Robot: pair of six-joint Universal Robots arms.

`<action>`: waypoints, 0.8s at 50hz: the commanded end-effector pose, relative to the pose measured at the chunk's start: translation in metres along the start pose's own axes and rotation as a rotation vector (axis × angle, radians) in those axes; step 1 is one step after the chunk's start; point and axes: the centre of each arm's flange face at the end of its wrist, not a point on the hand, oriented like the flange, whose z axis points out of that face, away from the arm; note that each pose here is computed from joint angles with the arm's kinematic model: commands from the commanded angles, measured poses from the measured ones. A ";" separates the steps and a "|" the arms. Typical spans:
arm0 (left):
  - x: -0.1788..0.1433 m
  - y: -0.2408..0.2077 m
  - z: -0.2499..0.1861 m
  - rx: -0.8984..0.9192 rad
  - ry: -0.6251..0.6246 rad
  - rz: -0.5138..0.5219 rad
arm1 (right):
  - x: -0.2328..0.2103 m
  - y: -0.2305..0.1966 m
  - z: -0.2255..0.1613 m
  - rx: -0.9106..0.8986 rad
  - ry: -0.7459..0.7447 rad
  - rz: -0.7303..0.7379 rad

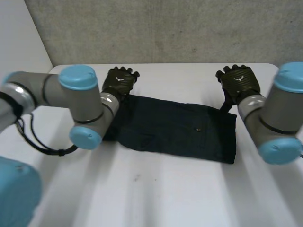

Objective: Fold the shorts.

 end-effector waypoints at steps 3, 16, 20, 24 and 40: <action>-0.023 -0.003 -0.054 -0.097 -0.012 -0.059 | -0.004 0.048 -0.060 -0.231 -0.104 0.158; -0.024 0.012 -0.081 -0.167 0.031 -0.178 | -0.022 0.099 -0.064 -0.314 -0.150 0.177; -0.025 0.011 -0.083 -0.169 0.030 -0.180 | -0.005 0.101 -0.055 -0.295 -0.057 0.155; -0.028 0.004 -0.087 -0.153 0.024 -0.179 | 0.021 0.097 -0.053 -0.294 0.033 0.109; -0.047 -0.019 -0.118 -0.105 -0.003 -0.185 | -0.006 0.009 -0.047 -0.079 -0.104 -0.545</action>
